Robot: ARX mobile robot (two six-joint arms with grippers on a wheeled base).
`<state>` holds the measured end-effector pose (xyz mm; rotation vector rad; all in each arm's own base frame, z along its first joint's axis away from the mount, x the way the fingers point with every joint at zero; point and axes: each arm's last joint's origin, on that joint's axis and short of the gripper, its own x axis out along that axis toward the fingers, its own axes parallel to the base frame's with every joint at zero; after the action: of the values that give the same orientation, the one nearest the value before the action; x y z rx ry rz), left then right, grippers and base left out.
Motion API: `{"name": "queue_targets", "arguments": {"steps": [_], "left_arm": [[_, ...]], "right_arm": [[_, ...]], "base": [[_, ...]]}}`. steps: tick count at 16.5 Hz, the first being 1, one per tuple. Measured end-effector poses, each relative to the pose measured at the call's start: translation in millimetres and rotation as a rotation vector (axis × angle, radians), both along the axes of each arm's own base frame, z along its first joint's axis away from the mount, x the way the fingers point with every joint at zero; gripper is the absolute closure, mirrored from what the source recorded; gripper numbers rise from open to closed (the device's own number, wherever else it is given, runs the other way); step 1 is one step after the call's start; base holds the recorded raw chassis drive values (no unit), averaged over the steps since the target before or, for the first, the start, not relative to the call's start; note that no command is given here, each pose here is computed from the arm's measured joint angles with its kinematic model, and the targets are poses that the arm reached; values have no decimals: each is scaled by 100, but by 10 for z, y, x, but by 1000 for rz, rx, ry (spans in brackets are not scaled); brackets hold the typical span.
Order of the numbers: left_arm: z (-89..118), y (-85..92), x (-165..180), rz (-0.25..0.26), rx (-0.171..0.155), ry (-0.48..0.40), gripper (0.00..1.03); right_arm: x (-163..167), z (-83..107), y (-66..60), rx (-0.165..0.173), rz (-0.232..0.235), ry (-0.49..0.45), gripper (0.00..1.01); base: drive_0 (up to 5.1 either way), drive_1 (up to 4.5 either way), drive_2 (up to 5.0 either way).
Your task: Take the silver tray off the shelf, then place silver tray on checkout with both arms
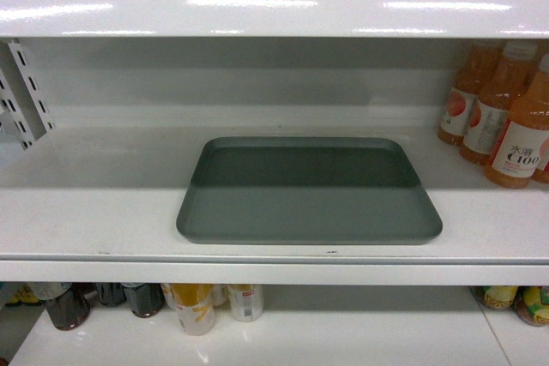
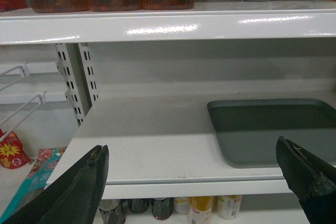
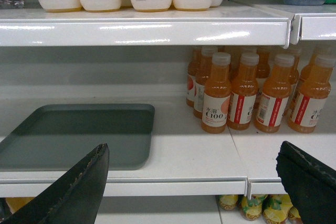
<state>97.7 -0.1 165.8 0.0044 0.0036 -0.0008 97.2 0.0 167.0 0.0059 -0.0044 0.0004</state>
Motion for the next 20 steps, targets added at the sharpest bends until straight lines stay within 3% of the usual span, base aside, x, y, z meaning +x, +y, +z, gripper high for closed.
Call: {"name": "queue_targets", "arguments": {"steps": [20], "left_arm": [[0, 0, 0, 0, 0, 0, 5]], "right_arm": [[0, 0, 0, 0, 0, 0, 3]], "base": [[0, 0, 0]]}}
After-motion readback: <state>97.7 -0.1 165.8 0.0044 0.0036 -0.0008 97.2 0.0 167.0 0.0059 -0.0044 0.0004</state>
